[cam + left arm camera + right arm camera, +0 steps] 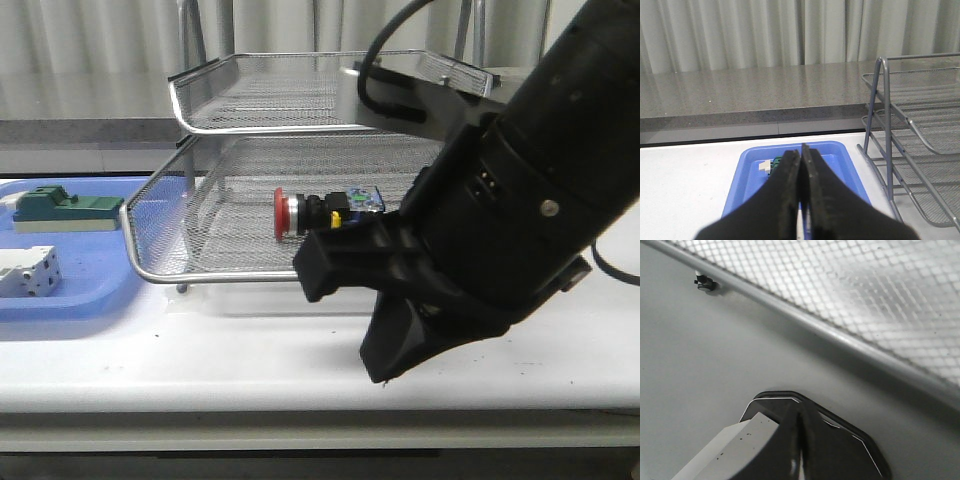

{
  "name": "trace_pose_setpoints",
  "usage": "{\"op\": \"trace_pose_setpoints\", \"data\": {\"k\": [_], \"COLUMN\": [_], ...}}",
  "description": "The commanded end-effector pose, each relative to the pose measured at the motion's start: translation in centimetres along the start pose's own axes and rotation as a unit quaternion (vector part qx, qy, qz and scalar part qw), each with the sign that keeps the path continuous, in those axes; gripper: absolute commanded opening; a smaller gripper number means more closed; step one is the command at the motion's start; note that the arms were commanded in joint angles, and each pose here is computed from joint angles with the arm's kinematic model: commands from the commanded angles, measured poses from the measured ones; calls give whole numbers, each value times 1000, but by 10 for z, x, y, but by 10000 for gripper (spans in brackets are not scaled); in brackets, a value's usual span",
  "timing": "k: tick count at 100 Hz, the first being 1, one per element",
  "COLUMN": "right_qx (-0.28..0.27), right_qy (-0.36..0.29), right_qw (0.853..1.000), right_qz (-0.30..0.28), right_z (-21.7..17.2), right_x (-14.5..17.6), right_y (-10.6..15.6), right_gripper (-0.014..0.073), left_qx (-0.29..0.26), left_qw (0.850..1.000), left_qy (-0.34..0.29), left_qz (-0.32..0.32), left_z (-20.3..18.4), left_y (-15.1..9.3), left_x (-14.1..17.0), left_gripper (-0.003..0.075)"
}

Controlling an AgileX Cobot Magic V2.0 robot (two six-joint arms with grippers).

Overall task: Place button on rack with both arms
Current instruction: 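Bring the right gripper to the front edge of the middle tier, then push the middle tier back into the rack with the right gripper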

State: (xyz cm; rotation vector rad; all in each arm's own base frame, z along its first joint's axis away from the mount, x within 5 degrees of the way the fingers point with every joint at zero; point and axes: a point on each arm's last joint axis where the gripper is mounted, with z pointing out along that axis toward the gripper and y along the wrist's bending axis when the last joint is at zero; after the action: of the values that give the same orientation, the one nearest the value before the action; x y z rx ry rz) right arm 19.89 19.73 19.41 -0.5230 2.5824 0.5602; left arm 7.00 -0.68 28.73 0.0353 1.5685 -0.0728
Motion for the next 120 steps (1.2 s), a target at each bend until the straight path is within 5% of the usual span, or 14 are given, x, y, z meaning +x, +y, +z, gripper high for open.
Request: {"op": "trace_pose_setpoints", "data": {"k": [1,69,120], "right_qx": [-10,6,45], "right_qy": [-58,-130,-151], "right_qw": [998,991,987], "right_qz": [-6,-42,-29], "right_z": [-6,14,12], "right_x": [-17,-52,-96], "right_y": [5,4,-27], "right_gripper": [-64,-57,-57], "left_qx": [-16,-16,-16], "left_qw": [999,999,999], "left_qy": [-42,-42,-42], "left_qz": [-11,-11,-11], "left_z": [-1,-1,-1], "left_y": [3,3,3], "left_x": [-14,-14,-14], "left_gripper": [-20,-20,-20]}}
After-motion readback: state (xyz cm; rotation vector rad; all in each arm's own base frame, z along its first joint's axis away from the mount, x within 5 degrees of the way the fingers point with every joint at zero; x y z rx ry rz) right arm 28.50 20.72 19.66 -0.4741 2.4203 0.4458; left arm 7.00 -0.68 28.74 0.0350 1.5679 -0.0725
